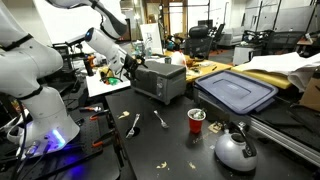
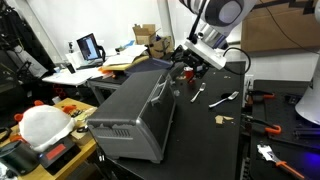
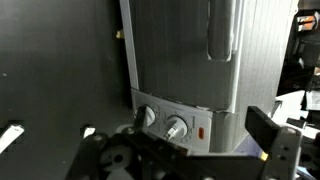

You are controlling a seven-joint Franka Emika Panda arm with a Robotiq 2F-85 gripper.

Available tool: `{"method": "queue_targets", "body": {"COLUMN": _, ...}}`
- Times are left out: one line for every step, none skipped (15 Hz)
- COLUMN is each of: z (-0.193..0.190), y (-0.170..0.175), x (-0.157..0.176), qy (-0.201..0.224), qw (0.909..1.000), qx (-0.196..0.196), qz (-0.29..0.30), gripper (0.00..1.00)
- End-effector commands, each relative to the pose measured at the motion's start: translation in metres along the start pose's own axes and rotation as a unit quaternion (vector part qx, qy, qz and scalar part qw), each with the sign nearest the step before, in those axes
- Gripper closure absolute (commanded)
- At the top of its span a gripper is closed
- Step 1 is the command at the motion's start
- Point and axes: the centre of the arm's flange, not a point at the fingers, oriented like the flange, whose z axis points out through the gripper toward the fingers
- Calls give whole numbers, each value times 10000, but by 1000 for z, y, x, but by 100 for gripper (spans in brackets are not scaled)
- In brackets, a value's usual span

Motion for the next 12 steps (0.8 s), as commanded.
{"method": "queue_targets", "body": {"z": 76, "y": -36, "x": 23, "qy": -4, "qw": 9999, "qx": -34, "qz": -103, "gripper": 0}}
{"method": "queue_targets", "body": {"z": 84, "y": -44, "x": 32, "qy": 1, "qw": 9999, "qx": 0, "qz": -108, "gripper": 0}}
{"method": "queue_targets", "body": {"z": 92, "y": -50, "x": 41, "qy": 34, "qw": 9999, "qx": 15, "qz": -121, "gripper": 0}}
{"method": "queue_targets", "body": {"z": 98, "y": -53, "x": 48, "qy": 50, "qw": 9999, "qx": 27, "qz": -118, "gripper": 0}}
{"method": "queue_targets", "body": {"z": 103, "y": -55, "x": 54, "qy": 67, "qw": 9999, "qx": 35, "qz": -86, "gripper": 0}}
{"method": "queue_targets", "body": {"z": 106, "y": -56, "x": 58, "qy": 74, "qw": 10000, "qx": 12, "qz": -24, "gripper": 0}}
{"method": "queue_targets", "body": {"z": 108, "y": -55, "x": 61, "qy": 1, "qw": 10000, "qx": -31, "qz": 46, "gripper": 0}}
{"method": "queue_targets", "body": {"z": 109, "y": -53, "x": 61, "qy": -75, "qw": 9999, "qx": -101, "qz": 111, "gripper": 0}}
{"method": "queue_targets", "body": {"z": 110, "y": -48, "x": 59, "qy": -106, "qw": 9997, "qx": -131, "qz": 160, "gripper": 0}}
{"method": "queue_targets", "body": {"z": 111, "y": -44, "x": 54, "qy": -168, "qw": 9995, "qx": -184, "qz": 214, "gripper": 0}}
{"method": "queue_targets", "body": {"z": 112, "y": -41, "x": 50, "qy": -236, "qw": 9993, "qx": -166, "qz": 232, "gripper": 0}}
{"method": "queue_targets", "body": {"z": 114, "y": -39, "x": 50, "qy": -204, "qw": 9995, "qx": -157, "qz": 208, "gripper": 0}}
